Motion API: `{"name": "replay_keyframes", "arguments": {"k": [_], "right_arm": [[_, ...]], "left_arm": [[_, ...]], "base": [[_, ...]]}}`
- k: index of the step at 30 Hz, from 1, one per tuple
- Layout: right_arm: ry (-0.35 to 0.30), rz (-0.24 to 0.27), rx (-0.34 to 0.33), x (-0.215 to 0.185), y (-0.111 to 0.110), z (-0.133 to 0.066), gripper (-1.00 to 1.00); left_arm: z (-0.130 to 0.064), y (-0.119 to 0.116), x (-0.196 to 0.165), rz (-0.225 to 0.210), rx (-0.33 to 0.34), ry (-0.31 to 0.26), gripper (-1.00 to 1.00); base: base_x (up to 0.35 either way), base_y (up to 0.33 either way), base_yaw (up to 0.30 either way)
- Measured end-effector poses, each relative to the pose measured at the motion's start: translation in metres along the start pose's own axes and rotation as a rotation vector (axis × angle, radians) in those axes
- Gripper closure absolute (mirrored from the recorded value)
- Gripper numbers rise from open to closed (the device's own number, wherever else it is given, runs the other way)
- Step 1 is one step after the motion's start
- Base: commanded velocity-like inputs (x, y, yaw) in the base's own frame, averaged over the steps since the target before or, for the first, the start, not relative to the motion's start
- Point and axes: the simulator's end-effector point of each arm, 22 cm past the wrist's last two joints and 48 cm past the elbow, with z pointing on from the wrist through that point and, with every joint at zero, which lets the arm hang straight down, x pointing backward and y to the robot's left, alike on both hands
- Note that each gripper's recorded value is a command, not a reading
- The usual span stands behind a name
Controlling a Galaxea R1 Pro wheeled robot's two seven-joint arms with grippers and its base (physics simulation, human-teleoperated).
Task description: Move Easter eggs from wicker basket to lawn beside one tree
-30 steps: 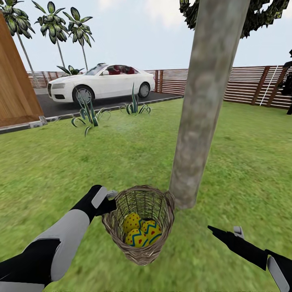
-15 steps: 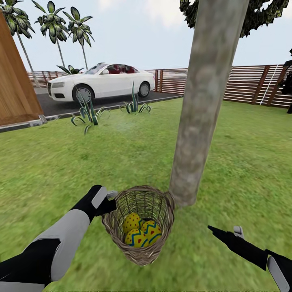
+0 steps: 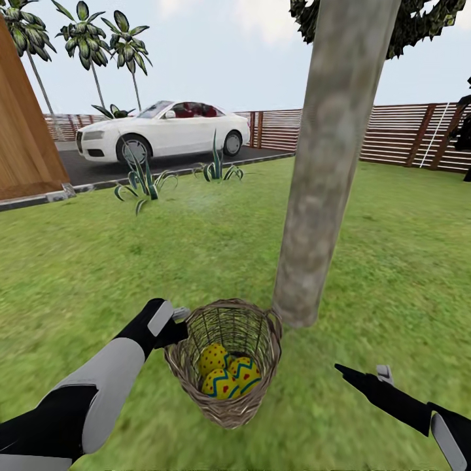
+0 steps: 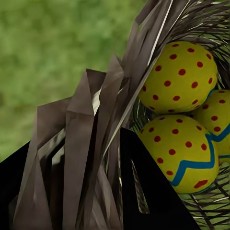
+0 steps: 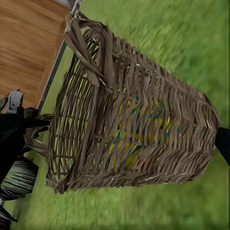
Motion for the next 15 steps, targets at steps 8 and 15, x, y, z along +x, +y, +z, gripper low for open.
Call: {"name": "replay_keyframes", "arguments": {"k": [8,15], "right_arm": [[0.003,0.013,-0.011,0.010,-0.010,0.002,-1.00],[0.015,0.022,0.011,0.016,-0.023,0.004,-1.00]], "left_arm": [[0.017,0.004,0.008,0.001,-0.005,0.007,1.00],[0.033,0.007,0.016,0.000,-0.014,0.034,1.00]], "base": [[0.000,0.000,0.000],[0.000,0.000,0.000]]}}
